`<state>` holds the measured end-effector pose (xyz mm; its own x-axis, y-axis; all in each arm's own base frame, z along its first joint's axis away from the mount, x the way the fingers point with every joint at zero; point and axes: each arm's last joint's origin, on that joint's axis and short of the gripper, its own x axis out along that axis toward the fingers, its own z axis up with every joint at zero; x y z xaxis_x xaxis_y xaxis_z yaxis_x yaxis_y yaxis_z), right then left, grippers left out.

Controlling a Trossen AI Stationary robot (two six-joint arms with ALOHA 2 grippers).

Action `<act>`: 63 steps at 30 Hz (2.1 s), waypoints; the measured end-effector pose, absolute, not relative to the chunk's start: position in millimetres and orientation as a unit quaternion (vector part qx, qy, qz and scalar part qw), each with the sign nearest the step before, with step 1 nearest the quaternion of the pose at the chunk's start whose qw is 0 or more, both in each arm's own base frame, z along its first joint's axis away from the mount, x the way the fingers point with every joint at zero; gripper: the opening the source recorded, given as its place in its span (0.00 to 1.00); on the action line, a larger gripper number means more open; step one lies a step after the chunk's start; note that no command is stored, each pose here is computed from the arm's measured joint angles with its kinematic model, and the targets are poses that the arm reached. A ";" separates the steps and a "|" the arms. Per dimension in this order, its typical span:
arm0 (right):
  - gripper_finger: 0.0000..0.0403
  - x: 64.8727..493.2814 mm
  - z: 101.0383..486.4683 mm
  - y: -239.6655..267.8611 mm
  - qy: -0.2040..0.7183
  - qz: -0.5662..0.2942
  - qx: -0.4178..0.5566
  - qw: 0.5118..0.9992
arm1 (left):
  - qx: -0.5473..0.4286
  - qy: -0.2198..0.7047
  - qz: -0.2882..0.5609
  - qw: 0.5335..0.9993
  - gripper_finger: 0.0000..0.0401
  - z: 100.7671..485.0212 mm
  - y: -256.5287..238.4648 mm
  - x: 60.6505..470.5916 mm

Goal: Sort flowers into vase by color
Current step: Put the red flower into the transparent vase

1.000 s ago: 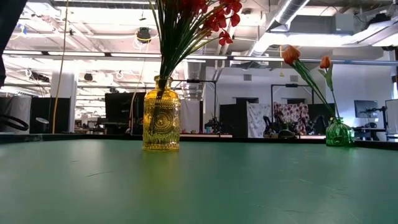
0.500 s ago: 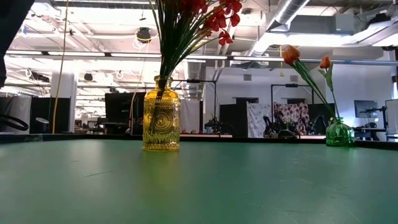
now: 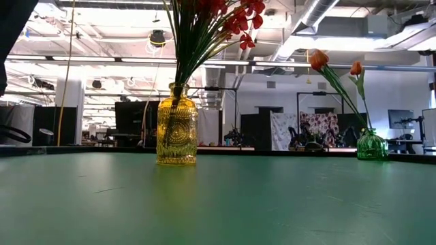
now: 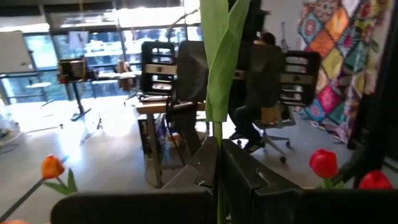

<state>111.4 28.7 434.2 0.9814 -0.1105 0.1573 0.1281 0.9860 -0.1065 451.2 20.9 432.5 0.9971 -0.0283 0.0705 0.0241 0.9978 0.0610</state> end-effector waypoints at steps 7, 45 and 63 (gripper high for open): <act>0.42 127.7 430.1 24.4 -0.060 -0.061 -0.048 0.995 | 0.054 -0.038 -0.036 0.997 0.00 432.6 22.6 450.9; 0.30 150.2 428.0 21.5 -0.058 -0.073 -0.059 0.994 | 0.049 -0.043 -0.084 0.994 0.00 433.7 43.6 448.1; 0.06 136.1 428.3 18.8 -0.055 -0.069 -0.039 0.995 | 0.033 -0.043 -0.085 0.995 0.11 434.0 41.9 448.3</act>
